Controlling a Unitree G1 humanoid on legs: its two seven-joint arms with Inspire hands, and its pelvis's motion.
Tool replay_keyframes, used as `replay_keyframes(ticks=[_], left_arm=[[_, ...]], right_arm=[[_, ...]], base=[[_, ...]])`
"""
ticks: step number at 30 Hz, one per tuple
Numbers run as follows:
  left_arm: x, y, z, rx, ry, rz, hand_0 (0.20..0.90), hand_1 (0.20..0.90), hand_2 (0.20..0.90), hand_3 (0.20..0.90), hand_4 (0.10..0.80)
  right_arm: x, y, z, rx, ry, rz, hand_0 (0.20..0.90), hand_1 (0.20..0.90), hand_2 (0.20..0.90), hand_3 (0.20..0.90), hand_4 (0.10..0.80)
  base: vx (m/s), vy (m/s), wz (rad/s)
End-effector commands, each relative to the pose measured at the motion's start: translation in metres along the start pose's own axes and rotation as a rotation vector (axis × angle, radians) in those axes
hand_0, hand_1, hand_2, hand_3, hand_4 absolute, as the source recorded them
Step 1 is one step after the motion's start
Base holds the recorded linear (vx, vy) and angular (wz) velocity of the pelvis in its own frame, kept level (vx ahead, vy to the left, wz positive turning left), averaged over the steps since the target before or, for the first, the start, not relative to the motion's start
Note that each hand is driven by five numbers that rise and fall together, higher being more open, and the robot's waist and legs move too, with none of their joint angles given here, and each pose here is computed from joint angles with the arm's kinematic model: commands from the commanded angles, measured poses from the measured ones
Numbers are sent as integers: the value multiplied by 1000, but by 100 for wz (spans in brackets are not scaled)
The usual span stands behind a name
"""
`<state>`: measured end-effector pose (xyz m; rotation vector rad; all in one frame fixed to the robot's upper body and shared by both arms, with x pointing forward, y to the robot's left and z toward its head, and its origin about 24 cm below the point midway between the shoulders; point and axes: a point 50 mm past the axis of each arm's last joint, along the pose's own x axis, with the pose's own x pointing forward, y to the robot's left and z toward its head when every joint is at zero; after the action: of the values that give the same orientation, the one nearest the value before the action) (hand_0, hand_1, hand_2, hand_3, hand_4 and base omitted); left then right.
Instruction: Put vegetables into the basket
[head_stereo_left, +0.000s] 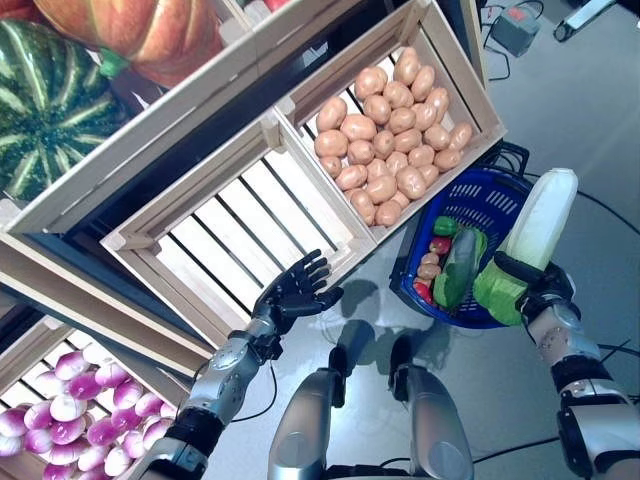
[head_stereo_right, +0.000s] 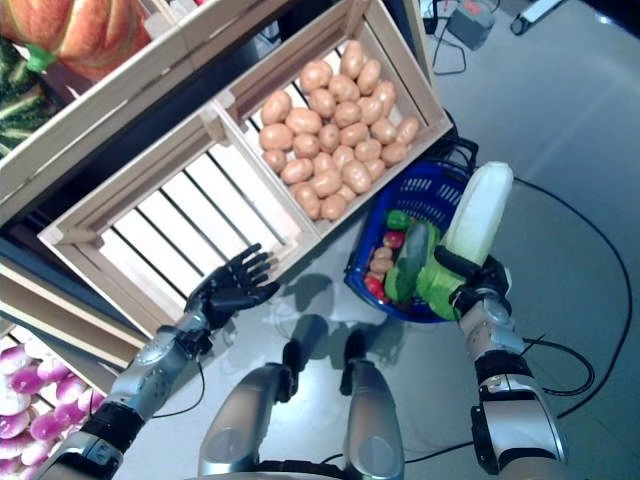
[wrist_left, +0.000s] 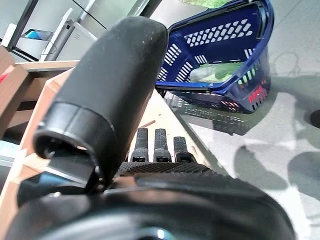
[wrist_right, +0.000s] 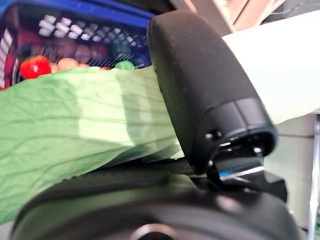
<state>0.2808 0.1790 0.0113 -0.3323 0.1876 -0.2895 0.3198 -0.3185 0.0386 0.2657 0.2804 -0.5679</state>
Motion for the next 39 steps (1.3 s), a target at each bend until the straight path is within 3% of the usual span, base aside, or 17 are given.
replay_keyframes(ticks=[1, 16, 17, 18, 39], left_arm=[[7, -27, 46, -17, -276, -153, 900, 900, 900, 900, 800], [12, -47, 56, -82, -352, -211, 900, 900, 900, 900, 800], [12, -47, 56, -83, -352, -214, 900, 900, 900, 900, 800], [12, -48, 56, -85, -353, -219, 900, 900, 900, 900, 800], [7, -42, 46, -84, -308, -232, 900, 900, 900, 900, 800]], right_arm=[[4, -16, 65, -68, -217, -36, 300, 300, 300, 300, 400], [8, -10, 96, -86, -227, -30, 300, 300, 300, 300, 400], [8, -8, 97, -89, -230, -23, 361, 361, 361, 361, 441], [8, -6, 98, -90, -233, -15, 900, 900, 900, 900, 800], [4, 14, 104, -108, -273, 62, 900, 900, 900, 900, 800]], base=[[-73, -27, 1], [-40, 1, -1], [0, 0, 0], [0, 0, 0], [16, 5, 2]])
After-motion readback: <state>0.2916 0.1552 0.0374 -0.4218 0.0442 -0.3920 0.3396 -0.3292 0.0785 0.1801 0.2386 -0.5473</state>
